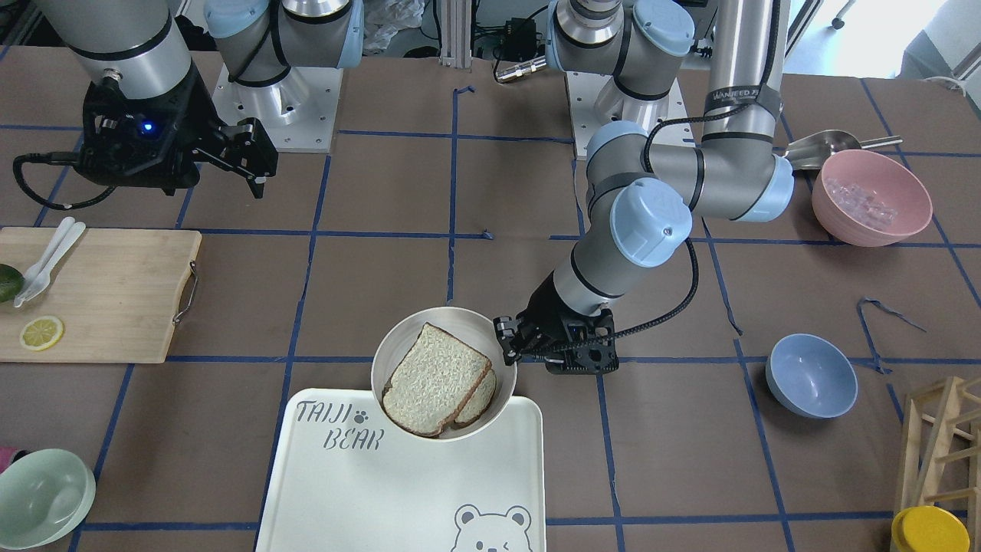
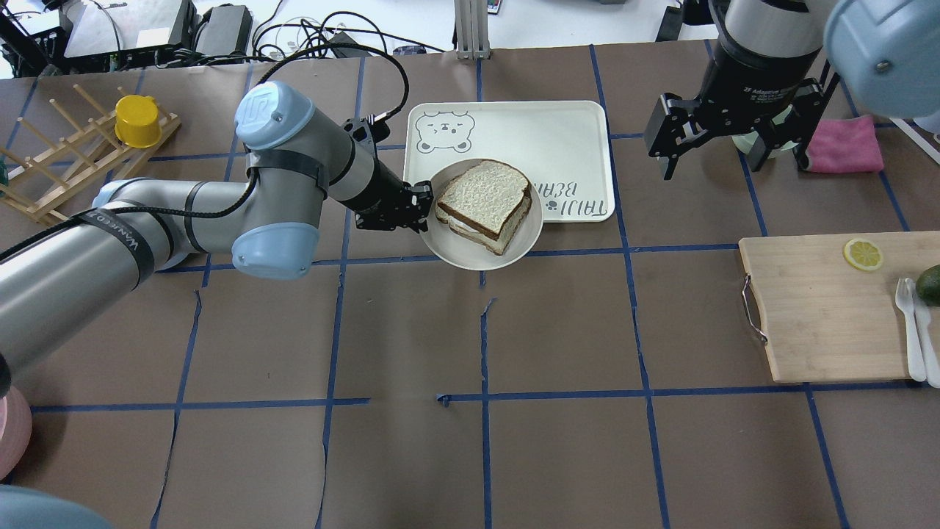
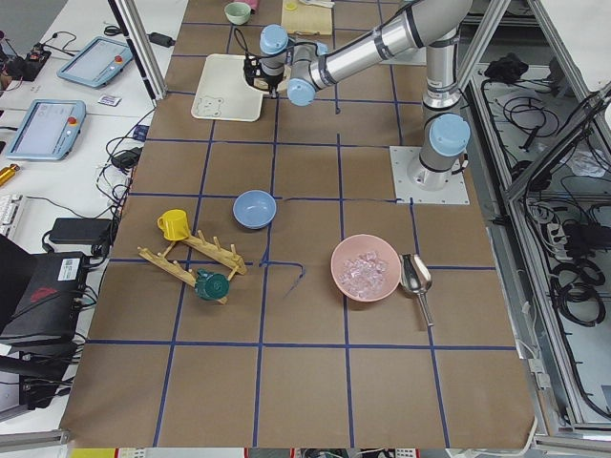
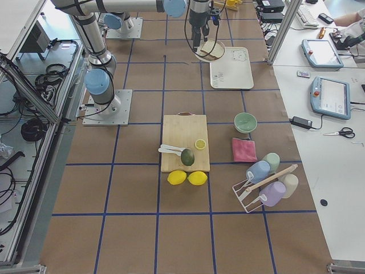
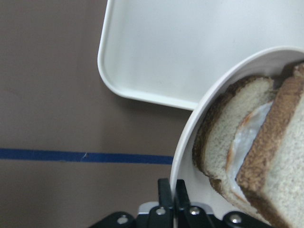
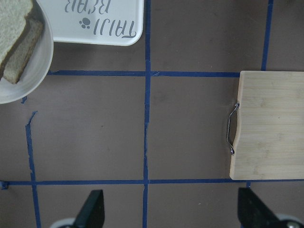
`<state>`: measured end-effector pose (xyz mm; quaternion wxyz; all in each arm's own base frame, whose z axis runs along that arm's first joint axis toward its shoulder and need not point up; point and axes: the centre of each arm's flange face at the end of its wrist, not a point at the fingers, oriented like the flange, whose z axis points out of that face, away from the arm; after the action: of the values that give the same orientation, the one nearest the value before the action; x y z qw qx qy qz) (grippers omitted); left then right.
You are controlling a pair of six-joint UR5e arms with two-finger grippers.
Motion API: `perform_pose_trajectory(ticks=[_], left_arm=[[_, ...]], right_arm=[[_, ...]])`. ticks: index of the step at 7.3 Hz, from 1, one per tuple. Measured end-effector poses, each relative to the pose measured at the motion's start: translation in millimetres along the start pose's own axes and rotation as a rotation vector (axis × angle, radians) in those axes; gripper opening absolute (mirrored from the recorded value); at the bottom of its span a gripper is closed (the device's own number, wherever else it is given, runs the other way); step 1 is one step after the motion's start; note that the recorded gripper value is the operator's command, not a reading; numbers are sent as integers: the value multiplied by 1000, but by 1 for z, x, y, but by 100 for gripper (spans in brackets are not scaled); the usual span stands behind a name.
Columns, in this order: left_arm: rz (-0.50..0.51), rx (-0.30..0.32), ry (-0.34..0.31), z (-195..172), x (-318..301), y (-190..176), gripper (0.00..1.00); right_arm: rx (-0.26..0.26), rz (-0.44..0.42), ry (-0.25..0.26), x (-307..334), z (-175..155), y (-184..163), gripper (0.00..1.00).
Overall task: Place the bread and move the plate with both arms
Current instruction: 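Grip the plate rim with the left gripper and slide it onto the tray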
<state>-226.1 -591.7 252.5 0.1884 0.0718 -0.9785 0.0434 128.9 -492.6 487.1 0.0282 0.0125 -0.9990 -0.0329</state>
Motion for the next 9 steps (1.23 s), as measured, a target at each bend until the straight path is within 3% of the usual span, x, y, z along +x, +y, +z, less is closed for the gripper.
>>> perform_pose_trajectory(ticks=[3, 6, 8, 9], left_arm=[[1, 7, 4, 42, 2, -67, 0], [-2, 5, 1, 69, -3, -88, 0], [-3, -3, -2, 81, -6, -91, 95], [-2, -2, -3, 81, -7, -91, 100]], right_arm=[[2, -1, -7, -1, -2, 4, 100], [4, -2, -11, -1, -3, 5, 100], [4, 0, -9, -1, -3, 5, 100], [3, 1, -9, -1, -3, 5, 100]])
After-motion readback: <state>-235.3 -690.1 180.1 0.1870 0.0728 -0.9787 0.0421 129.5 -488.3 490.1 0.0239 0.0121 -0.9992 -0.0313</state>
